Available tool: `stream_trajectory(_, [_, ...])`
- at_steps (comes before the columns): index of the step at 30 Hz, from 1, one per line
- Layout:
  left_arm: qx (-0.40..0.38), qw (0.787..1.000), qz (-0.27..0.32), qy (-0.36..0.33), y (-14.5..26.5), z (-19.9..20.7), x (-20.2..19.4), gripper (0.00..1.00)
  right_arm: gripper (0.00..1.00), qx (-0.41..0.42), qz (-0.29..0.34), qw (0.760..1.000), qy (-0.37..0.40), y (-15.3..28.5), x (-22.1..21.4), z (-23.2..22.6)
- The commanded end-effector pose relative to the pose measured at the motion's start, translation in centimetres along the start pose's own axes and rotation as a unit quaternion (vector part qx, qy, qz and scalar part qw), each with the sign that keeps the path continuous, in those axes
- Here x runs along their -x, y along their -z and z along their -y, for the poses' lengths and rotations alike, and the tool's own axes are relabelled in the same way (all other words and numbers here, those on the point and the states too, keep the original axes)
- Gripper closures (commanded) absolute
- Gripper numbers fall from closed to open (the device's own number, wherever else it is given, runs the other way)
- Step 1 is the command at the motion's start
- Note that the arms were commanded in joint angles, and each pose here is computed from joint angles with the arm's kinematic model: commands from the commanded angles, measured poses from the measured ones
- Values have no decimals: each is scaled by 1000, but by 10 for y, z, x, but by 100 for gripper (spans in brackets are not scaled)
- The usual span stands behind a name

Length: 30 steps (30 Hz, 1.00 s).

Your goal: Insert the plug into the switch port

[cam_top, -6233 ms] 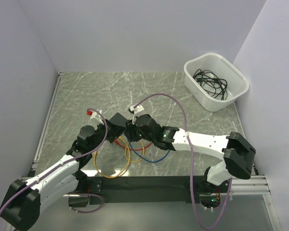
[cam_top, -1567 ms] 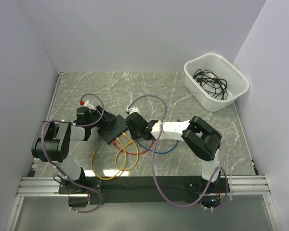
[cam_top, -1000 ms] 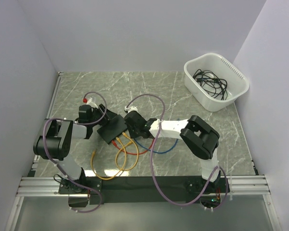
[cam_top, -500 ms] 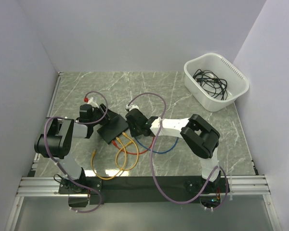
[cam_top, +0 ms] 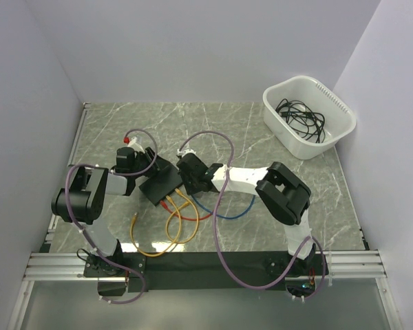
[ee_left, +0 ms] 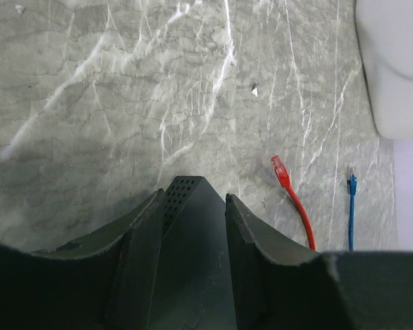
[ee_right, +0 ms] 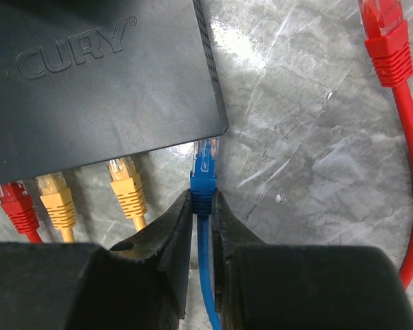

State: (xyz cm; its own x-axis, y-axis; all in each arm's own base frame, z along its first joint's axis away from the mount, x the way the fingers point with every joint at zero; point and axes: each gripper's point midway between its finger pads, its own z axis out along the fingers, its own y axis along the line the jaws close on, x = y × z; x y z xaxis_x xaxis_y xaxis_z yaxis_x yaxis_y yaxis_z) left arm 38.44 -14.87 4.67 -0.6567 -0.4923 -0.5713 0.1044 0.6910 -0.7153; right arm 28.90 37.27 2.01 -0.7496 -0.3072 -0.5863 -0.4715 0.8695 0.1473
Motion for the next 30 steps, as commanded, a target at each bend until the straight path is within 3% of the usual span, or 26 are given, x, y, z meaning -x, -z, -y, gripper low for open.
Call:
stream_trajectory(1, [-41,998,-43,-15,-5,17,-19,55,100,10,40,999,15,-3,27,-3])
stream_trajectory(14, [-51,996,-72,-12,-10,16,-36,62,100,3,86,995,54,6,47,14])
stream_trajectory(30, [-71,991,-105,-32,-16,25,-58,67,100,75,129,982,117,27,53,0])
